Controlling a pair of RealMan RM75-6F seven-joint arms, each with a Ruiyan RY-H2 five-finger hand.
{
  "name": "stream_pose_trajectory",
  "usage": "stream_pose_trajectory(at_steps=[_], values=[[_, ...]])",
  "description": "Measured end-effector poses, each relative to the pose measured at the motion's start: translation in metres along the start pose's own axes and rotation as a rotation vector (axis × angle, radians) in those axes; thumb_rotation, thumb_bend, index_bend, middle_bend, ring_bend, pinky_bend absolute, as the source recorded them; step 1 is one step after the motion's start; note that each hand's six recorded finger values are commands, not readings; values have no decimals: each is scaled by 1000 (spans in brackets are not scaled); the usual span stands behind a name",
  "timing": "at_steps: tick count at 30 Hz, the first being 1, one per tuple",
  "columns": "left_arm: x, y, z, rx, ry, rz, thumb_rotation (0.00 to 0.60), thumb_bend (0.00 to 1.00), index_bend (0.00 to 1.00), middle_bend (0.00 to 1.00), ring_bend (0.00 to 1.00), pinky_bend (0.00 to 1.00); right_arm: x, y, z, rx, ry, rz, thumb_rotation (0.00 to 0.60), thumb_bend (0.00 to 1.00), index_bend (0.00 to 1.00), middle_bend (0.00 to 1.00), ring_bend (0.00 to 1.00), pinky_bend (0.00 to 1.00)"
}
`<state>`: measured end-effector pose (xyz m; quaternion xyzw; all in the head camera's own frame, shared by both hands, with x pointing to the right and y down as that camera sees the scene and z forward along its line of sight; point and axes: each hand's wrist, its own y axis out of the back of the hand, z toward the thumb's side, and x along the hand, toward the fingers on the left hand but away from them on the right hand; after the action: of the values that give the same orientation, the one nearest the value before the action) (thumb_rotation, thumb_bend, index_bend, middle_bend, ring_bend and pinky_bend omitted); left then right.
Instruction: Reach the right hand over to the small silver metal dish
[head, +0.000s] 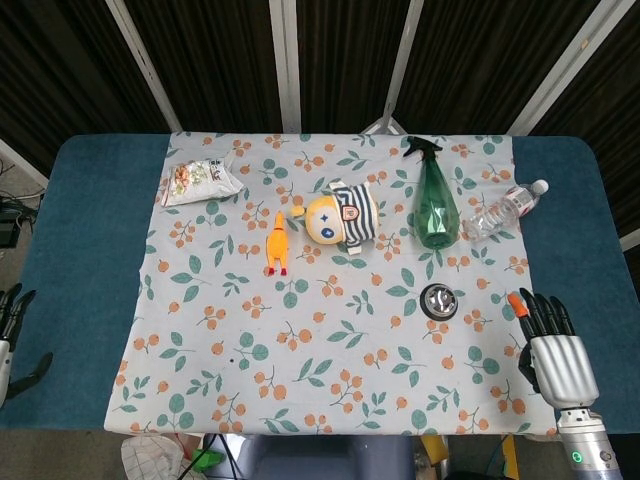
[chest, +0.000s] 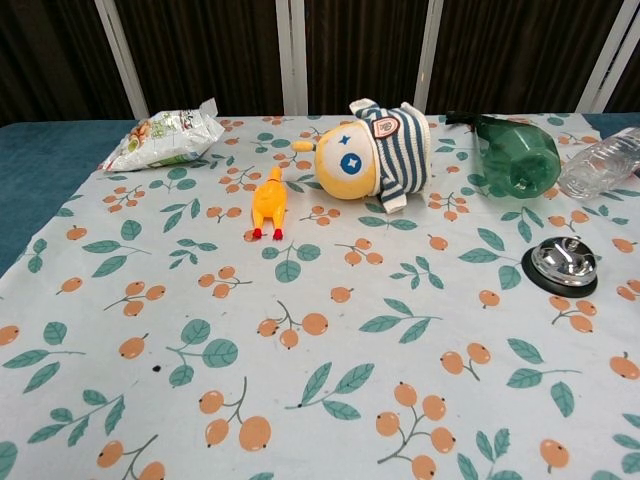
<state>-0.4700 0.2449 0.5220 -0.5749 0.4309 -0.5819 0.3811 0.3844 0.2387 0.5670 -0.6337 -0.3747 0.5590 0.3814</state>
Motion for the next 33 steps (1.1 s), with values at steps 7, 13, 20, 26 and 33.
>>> stream_pose_trajectory(at_steps=[7,13,20,26,33], values=[[-5,3,0,-8,2,9,600,404,47,0,28,165,-4,-5,11,11,29,3,600,1000,94,0,0,0],[-6,2,1,-4,-1,8,600,404,47,0,29,165,-25,-10,34,26,88,14,600,1000,95,0,0,0],[-4,0,2,4,-2,2,600,405,47,0,29,165,-57,-8,63,37,147,-15,600,1000,95,0,0,0],[-3,-1,3,7,-8,5,600,405,47,0,29,165,-80,-23,81,26,165,33,600,1000,94,0,0,0],[-2,1,4,10,-27,20,600,405,47,0,29,165,-102,-55,102,10,150,106,600,1000,94,0,0,0]])
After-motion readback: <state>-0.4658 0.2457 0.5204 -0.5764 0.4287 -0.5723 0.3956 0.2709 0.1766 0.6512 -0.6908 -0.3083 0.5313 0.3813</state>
